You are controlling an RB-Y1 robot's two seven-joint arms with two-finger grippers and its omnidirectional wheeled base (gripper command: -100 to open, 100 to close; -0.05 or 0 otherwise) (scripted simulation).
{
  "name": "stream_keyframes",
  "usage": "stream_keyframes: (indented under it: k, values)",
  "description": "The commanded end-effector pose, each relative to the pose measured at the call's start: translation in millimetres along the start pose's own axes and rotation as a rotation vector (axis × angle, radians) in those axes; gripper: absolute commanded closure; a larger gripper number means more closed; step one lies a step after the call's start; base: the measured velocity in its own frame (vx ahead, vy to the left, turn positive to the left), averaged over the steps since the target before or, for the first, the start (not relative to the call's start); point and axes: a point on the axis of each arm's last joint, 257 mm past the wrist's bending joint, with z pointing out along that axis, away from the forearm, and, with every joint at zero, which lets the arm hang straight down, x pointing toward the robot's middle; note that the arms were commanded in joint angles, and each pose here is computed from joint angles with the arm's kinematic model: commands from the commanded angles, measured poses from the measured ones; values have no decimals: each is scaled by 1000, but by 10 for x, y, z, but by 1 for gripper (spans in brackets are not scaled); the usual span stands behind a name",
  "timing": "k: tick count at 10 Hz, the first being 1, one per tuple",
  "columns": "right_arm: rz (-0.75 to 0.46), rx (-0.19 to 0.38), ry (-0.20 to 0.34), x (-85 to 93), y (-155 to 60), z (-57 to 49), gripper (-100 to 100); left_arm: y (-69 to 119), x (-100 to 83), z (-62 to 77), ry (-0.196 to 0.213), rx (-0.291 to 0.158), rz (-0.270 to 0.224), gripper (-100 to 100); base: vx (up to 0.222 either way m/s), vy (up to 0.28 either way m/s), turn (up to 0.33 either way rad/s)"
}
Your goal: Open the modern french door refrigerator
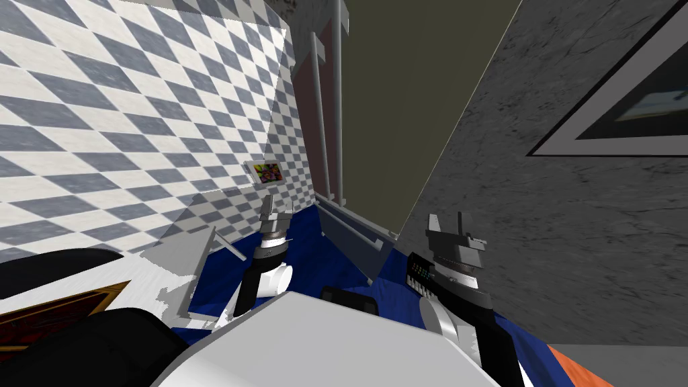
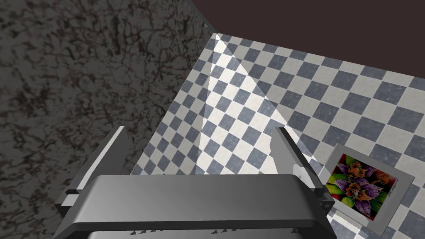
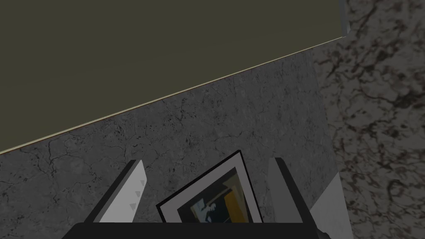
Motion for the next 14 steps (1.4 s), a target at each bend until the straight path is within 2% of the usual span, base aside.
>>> stream_keyframes:
  k: [1,9,10,14]
  values:
    - [0,0,0,0,0,0,0,0,0,0,0,0,0,0,0,0,0]
    - [0,0,0,0,2,1,0,-2,0,1,0,0,0,0,0,0,0]
    - [-54,4,39,44,-34,-14,-100,-2,0,1,0,0,0,0,20,14,-53]
    - [-226,11,110,96,-163,-70,-100,1,0,-1,0,0,0,0,41,33,-74]
